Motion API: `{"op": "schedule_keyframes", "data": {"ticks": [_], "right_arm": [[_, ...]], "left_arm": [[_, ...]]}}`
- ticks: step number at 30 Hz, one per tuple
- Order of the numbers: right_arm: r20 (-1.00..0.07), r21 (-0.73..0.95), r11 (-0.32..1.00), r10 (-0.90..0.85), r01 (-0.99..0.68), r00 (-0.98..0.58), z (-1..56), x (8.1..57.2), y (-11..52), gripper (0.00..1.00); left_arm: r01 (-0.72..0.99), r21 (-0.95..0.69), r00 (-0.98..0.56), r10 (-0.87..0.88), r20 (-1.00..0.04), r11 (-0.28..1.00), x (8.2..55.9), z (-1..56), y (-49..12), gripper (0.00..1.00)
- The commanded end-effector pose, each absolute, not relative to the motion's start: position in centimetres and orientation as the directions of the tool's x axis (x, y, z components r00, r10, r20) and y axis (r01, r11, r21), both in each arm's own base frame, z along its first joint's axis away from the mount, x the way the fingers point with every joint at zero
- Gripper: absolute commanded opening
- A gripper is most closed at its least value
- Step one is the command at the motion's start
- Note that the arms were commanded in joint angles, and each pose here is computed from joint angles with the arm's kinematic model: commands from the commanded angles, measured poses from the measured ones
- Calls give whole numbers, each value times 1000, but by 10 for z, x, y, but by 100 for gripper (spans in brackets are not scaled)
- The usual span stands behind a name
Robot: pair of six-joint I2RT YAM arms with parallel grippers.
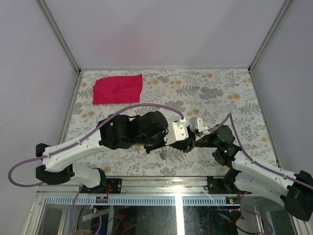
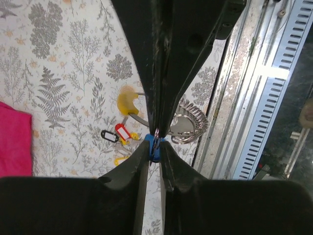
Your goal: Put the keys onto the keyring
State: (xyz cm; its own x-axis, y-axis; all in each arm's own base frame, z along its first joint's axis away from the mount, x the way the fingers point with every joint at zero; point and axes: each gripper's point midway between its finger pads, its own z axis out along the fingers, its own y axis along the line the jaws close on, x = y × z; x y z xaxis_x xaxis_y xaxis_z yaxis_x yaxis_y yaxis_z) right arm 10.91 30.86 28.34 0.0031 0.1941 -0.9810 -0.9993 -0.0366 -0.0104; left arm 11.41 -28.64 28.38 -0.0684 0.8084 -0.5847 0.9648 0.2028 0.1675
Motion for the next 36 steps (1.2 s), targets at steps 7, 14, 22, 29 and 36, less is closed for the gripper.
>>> {"op": "schedule_keyframes", "data": {"ticks": [7, 14, 22, 29, 36], "right_arm": [[-946, -131, -41, 304, -990, 113, 336, 91, 292, 0], [-939, -149, -47, 320, -988, 126, 349, 85, 288, 0], [-933, -161, -61, 334, -985, 132, 359, 80, 285, 0], [-928, -168, -68, 349, -983, 134, 364, 78, 284, 0], [-920, -180, -67, 365, -981, 144, 369, 76, 282, 0]], "left_arm": [[968, 109, -30, 536, -844, 226, 96, 337, -292, 27], [968, 67, -17, 334, -942, 240, 89, 364, -292, 30], [981, 61, 15, 242, -970, 184, 78, 373, -294, 32], [985, 57, 7, 288, -958, 166, 77, 360, -301, 30], [987, 51, -1, 322, -947, 152, 76, 352, -303, 24]]}}
